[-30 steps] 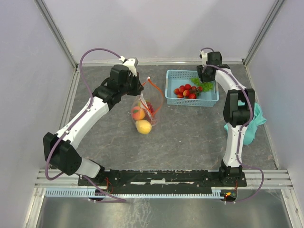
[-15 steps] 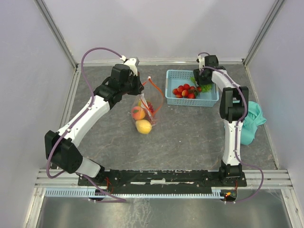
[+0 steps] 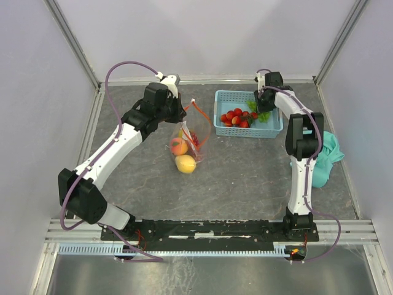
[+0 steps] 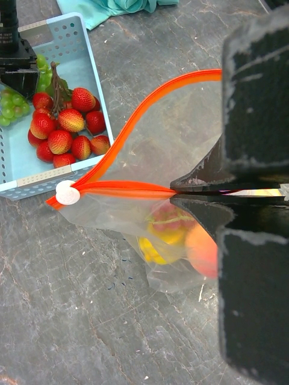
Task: Place the food in the zip-top bag and seal the zipper
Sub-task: Pick up the fake fruit from the bin.
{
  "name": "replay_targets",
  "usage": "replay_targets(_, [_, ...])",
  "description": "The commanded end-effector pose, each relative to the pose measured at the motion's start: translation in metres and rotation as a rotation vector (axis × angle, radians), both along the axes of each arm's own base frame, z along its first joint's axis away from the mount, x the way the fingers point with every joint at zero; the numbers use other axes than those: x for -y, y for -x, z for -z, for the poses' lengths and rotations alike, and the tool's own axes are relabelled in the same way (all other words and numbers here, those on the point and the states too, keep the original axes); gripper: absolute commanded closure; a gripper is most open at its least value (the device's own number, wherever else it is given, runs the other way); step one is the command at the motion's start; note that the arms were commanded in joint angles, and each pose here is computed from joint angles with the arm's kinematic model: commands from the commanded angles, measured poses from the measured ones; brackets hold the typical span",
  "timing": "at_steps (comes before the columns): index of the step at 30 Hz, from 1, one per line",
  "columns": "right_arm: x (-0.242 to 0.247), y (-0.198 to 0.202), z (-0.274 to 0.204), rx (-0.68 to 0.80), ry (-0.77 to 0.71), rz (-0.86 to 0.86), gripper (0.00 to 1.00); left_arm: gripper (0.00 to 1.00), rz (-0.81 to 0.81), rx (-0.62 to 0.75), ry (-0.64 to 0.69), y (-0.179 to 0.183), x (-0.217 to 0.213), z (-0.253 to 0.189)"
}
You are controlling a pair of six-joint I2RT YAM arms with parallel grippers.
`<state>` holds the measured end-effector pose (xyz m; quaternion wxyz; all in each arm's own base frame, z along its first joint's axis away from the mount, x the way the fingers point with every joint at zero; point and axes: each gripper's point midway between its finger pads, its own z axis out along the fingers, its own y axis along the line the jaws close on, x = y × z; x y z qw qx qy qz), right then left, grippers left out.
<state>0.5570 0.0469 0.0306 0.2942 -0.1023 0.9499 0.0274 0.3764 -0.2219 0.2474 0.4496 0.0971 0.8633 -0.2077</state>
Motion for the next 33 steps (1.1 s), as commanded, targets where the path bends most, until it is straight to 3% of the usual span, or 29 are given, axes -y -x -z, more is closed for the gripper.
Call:
replay_targets(1, [0.001, -0.001, -0.061, 0.099, -0.013, 0.029, 0.77, 0.97, 0.022, 0.088, 0.000, -0.004, 0.001, -0.028])
replay_targets(11, [0.003, 0.016, -0.111, 0.156, -0.041, 0.080, 0.80, 0.97, 0.012, 0.117, -0.001, -0.003, -0.003, -0.035])
replay_targets(16, [-0.002, 0.029, -0.158, 0.220, -0.154, 0.217, 0.78, 0.97, 0.002, 0.133, 0.004, -0.004, -0.005, -0.039])
replay_targets(22, [-0.037, 0.057, -0.211, 0.281, -0.330, 0.286, 0.78, 0.97, -0.002, 0.138, 0.016, -0.006, -0.003, -0.039])
replay_targets(33, [-0.127, 0.120, -0.283, 0.342, -0.567, 0.247, 0.78, 0.97, -0.008, 0.129, 0.032, -0.006, -0.001, -0.034])
